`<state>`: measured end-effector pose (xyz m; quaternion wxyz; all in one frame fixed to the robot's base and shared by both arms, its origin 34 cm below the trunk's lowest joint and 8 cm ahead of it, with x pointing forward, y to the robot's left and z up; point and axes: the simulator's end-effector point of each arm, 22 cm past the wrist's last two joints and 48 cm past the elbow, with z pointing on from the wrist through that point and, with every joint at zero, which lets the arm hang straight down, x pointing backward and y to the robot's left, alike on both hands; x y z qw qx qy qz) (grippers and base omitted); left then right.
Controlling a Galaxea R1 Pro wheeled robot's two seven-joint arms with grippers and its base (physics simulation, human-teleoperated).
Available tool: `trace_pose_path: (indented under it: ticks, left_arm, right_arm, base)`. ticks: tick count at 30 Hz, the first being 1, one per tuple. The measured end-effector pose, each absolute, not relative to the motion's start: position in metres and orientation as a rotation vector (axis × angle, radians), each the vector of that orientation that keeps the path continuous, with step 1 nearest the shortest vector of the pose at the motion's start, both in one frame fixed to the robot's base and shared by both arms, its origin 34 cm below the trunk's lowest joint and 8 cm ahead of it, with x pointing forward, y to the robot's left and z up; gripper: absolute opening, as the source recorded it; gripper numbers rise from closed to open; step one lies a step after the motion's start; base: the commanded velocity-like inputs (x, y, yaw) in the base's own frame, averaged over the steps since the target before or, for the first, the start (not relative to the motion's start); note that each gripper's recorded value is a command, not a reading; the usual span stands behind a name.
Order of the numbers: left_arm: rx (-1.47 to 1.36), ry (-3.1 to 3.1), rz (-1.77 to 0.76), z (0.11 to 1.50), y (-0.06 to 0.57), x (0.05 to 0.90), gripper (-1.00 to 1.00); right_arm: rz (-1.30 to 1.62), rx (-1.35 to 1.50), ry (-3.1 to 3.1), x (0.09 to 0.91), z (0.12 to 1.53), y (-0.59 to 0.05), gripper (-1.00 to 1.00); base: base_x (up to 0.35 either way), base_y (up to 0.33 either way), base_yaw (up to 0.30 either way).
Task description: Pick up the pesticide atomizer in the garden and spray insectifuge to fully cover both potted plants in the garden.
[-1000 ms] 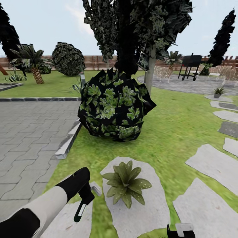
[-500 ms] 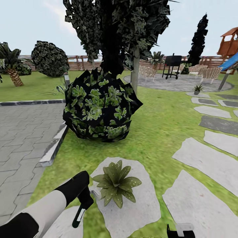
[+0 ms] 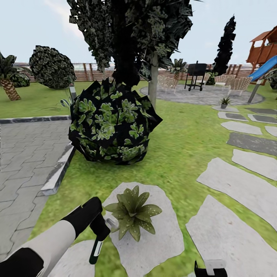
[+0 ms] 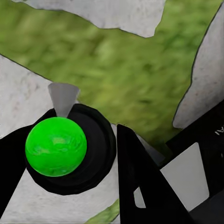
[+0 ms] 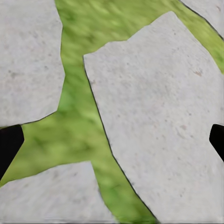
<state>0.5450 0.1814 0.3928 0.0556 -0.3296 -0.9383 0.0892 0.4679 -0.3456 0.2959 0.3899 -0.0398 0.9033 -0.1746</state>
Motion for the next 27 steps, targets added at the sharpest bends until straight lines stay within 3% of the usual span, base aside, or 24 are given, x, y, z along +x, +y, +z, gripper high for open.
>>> trace_pose_path:
  ticks: [15,27]
  left_arm:
    - [-0.994,-2.851,0.280,0.3939,0.1795,0.5454,-1.00]
    - [-0.995,-2.853,0.282,0.3944,0.1788,0.5457,-1.00]
  right_arm:
    - [-0.442,-0.101,2.296,0.4679,0.2960,-0.3448,1.00]
    - [-0.443,-0.101,2.296,0.4679,0.2962,-0.3452,1.00]
  base:
    - [-0.039,0.289,-0.252]
    - [0.134,0.286,-0.233]
